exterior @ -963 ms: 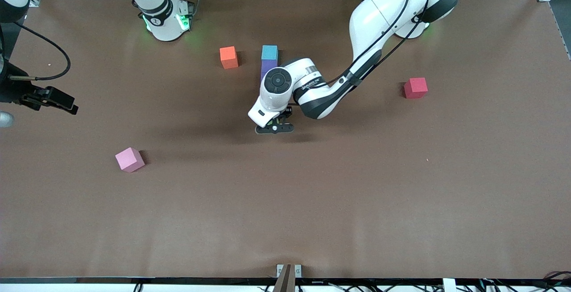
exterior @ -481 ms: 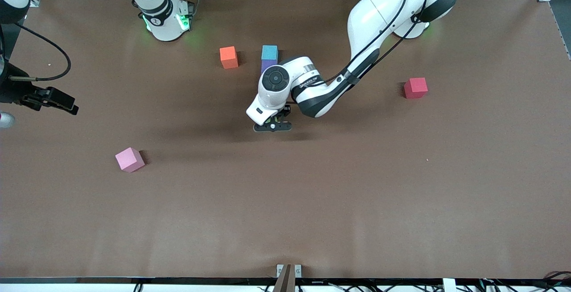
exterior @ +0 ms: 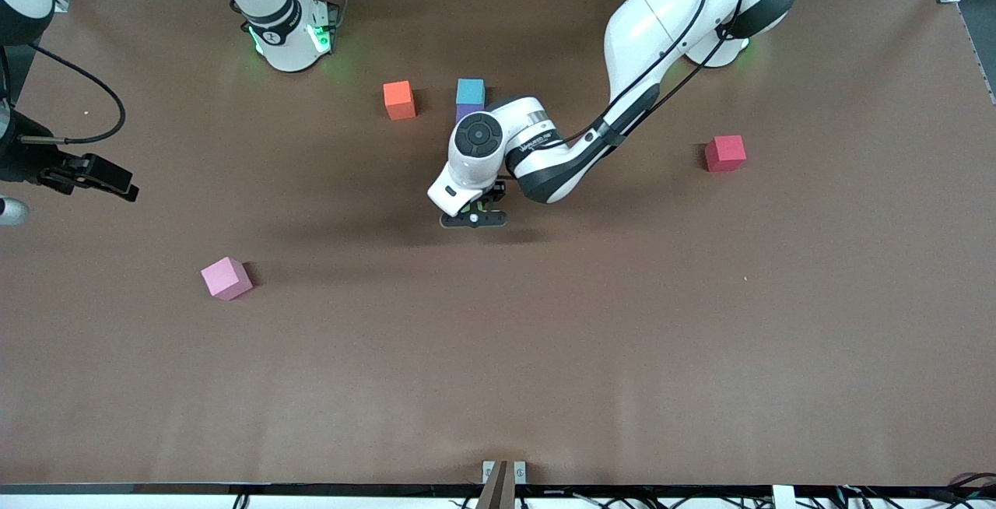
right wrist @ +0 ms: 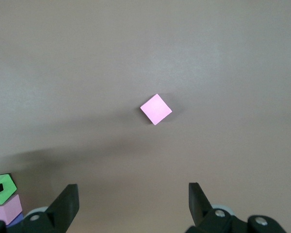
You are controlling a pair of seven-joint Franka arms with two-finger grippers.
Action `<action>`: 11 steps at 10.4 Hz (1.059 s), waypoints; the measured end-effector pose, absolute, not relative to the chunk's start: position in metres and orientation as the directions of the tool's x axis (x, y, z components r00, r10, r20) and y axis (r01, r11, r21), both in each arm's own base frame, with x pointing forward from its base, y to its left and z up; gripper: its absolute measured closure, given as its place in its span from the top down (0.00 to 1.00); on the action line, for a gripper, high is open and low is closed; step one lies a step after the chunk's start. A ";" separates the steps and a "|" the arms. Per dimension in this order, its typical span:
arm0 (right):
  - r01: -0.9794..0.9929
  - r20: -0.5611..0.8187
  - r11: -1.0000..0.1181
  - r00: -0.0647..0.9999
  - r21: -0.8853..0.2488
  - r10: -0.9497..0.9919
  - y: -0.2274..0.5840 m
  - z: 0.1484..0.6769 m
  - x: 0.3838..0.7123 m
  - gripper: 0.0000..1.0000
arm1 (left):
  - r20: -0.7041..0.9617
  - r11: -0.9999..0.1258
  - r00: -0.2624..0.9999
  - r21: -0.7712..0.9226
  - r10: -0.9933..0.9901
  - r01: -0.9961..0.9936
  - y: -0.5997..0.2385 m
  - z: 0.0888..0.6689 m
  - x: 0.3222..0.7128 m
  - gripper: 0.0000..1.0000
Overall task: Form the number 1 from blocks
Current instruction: 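Lower the green block onto the column end beside pink, left gripper, then open the left gripper and lift it away from the green block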
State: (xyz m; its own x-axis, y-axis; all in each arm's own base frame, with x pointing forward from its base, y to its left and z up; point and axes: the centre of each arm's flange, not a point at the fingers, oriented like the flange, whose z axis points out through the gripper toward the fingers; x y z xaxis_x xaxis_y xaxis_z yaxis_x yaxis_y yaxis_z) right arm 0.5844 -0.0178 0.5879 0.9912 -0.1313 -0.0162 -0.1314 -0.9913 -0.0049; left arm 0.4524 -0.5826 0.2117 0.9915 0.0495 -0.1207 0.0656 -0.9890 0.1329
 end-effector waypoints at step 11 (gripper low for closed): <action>-0.124 0.018 -0.992 0.992 -0.011 -0.124 -0.014 0.595 0.588 1.00 | -0.102 -0.991 0.989 0.073 0.106 0.114 -0.578 0.250 0.457 1.00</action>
